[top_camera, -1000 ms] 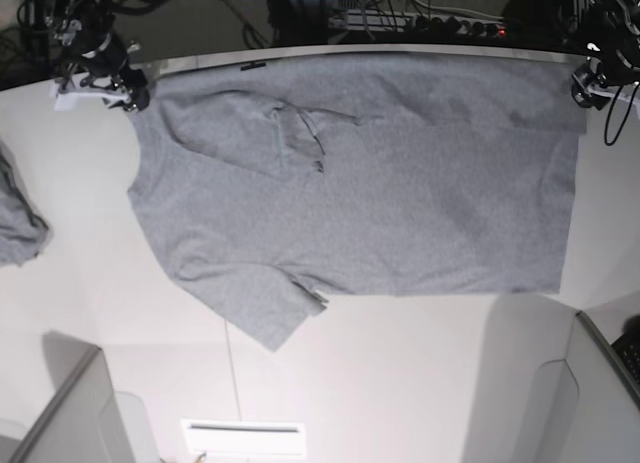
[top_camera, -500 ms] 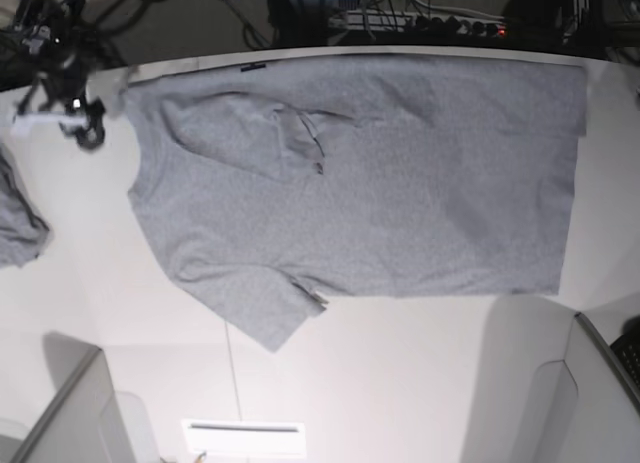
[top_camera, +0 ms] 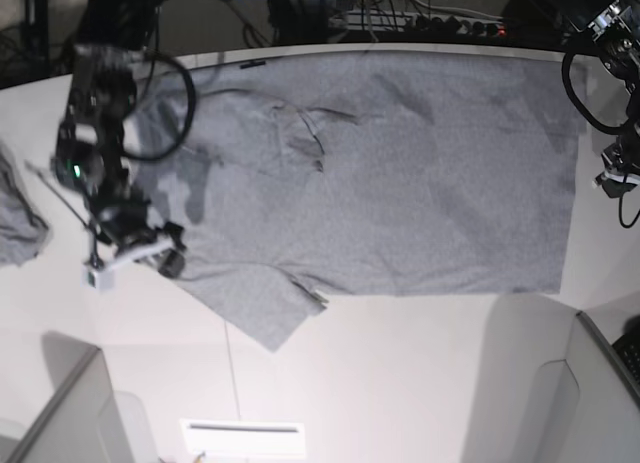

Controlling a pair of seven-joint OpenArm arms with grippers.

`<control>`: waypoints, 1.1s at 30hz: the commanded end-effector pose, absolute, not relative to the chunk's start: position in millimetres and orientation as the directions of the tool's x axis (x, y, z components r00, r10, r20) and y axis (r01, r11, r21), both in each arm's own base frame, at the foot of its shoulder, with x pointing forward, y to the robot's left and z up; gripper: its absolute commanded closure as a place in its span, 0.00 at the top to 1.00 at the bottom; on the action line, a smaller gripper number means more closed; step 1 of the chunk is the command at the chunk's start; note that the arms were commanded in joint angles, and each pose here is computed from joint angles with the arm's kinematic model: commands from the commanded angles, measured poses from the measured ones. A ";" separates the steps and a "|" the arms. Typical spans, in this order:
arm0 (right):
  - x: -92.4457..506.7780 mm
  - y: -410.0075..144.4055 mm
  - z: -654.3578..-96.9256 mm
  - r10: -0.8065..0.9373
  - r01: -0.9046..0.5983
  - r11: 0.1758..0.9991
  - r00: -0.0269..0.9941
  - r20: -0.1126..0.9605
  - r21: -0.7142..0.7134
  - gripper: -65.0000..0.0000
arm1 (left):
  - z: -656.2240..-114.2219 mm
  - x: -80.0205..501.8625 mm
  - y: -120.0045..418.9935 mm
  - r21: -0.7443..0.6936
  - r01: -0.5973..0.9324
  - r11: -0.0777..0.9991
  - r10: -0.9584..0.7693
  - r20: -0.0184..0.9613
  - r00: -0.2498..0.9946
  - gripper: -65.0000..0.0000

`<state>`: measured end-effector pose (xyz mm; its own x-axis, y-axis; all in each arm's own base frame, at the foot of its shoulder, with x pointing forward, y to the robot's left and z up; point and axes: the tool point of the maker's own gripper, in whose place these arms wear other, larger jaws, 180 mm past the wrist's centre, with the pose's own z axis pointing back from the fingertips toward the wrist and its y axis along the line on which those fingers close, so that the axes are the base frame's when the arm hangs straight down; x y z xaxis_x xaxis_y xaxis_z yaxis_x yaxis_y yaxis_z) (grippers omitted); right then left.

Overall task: Fold the T-shirt properly
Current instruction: 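Move the right gripper to the shirt's hem corner by the sleeve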

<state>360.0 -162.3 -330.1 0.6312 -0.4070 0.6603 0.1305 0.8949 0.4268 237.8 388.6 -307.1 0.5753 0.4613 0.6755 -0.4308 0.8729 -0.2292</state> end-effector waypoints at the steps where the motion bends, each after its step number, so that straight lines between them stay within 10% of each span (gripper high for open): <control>1: 378.1 -161.4 -318.3 -0.392 0.093 0.898 0.616 0.684 0.430 0.57 | -292.2 247.1 391.4 -0.221 -0.408 0.886 0.432 0.712 0.553 0.00; 18: 500.4 -156.2 -367.4 0.096 -0.297 0.930 0.767 0.635 0.218 0.68 | -301.5 235.0 386.2 -0.186 -0.394 0.900 0.405 0.689 0.601 0.00; 33: 497.9 -147.5 -398.5 0.105 -0.319 0.927 0.722 0.684 0.195 0.68 | -304.8 231.6 385.4 -0.185 -0.396 0.899 0.408 0.682 0.608 0.00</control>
<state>475.2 -146.2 -425.0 0.7699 0.1201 0.6268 -0.3131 0.9269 0.2069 226.5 380.0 -318.8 0.6266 0.4376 0.6449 -0.4120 0.8884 -0.2025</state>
